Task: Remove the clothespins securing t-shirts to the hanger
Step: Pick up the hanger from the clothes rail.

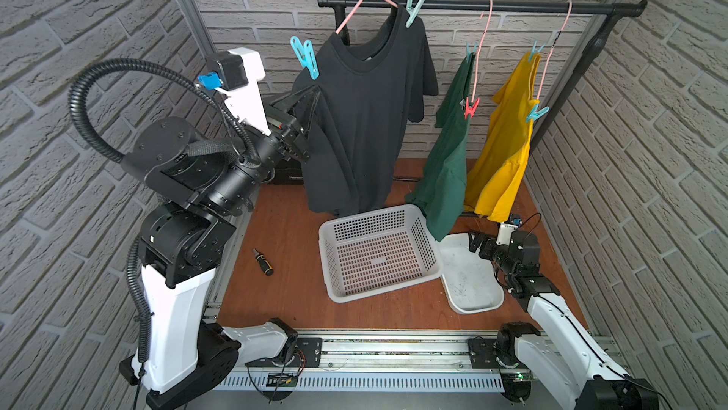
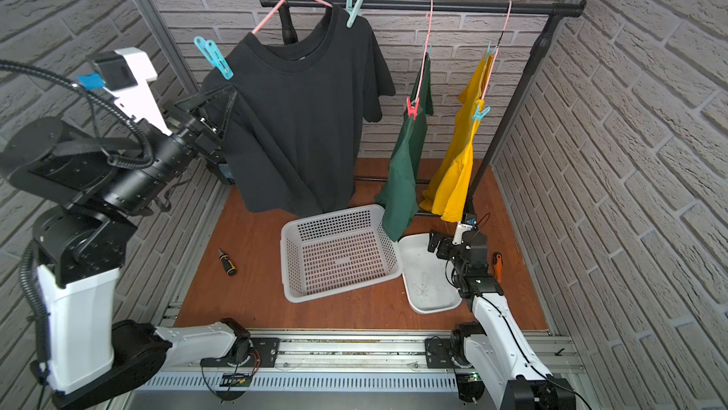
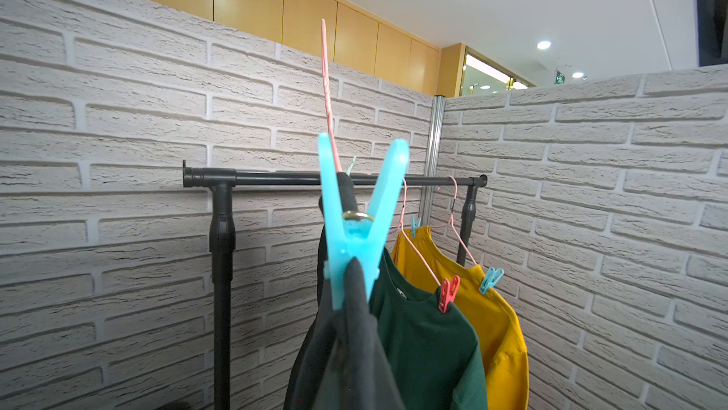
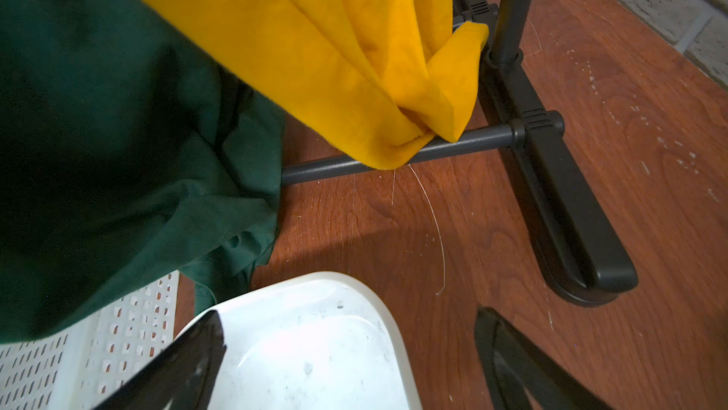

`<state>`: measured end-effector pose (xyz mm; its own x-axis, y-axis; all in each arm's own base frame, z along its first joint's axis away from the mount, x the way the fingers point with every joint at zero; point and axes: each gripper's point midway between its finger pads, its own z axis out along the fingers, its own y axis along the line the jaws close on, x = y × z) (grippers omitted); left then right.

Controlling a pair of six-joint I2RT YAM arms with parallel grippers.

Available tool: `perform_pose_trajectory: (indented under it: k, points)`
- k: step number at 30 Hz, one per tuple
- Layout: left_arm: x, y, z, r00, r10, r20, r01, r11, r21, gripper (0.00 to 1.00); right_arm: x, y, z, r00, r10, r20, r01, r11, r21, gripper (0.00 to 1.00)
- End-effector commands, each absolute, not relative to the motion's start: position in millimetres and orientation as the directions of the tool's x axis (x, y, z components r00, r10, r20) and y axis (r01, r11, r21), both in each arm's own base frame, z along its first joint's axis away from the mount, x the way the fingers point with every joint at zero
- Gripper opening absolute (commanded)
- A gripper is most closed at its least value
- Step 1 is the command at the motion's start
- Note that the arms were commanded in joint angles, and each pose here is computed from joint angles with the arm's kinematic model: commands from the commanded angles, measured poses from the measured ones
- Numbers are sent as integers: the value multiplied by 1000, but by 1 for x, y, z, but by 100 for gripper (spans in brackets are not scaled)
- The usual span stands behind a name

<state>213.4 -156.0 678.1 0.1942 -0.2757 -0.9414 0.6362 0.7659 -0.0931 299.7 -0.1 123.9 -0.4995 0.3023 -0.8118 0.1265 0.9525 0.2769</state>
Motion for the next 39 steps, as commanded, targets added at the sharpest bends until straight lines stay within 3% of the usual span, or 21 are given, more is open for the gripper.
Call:
perform_pose_trajectory:
  k: [1,18,31,39]
  points:
    - [178,-135,735,360,-394,-846,665,744,-64,0,310,4,144,-450,294,-843,90,954,285,100]
    - [162,-117,778,441,-477,-760,659,747,-87,0,311,5,142,-460,291,-839,83,955,286,100]
    - [158,-120,727,283,-549,-786,722,662,-202,0,313,8,141,-463,294,-836,70,952,297,100]
    - [169,-132,675,182,-495,-849,714,660,-232,0,311,8,148,-466,280,-839,66,957,283,100]
